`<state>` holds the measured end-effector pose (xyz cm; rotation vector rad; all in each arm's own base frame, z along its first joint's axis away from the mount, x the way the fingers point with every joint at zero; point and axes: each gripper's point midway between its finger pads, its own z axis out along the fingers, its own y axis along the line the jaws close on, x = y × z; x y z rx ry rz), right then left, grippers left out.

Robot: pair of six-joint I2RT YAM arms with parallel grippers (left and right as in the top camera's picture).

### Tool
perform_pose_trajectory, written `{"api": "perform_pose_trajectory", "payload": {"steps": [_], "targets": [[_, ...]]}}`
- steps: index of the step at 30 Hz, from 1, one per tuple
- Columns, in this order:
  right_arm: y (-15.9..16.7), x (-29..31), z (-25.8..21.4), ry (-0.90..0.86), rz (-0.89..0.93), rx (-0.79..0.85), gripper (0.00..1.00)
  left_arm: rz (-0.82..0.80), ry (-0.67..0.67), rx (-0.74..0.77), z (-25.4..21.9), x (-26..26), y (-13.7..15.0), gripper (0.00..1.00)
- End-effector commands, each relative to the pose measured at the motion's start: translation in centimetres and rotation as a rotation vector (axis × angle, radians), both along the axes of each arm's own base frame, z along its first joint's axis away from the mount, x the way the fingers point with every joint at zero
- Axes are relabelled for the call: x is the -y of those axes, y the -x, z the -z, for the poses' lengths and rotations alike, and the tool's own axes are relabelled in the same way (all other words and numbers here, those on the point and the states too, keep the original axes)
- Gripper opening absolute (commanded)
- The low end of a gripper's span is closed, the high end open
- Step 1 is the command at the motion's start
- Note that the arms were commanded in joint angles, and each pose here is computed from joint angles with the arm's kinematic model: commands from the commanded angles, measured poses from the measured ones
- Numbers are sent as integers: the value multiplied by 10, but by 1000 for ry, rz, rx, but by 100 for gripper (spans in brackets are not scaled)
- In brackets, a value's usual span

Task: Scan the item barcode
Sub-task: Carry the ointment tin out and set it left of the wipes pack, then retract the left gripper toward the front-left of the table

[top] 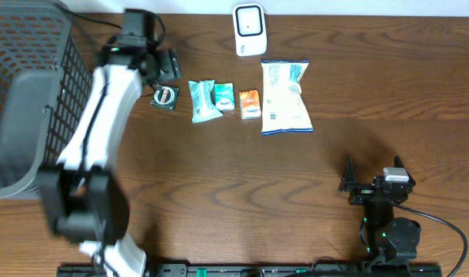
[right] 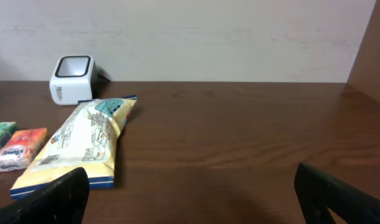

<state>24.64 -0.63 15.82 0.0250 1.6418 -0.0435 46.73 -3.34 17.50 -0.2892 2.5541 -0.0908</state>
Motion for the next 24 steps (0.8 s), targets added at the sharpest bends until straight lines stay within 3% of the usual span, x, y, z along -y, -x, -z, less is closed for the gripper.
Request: {"api": "perform_pose_trajectory", "payload": {"steps": [1,11,24], "targets": [[0,1,0,7,3,0,99,3,-11,122,-73,-5,31,82],[0,1,0,7,3,0,99,3,-9,153,-141,-14,136,82],[0,1,0,7,3,0,99,8,-31,75,-96,-24,230,83]]}}
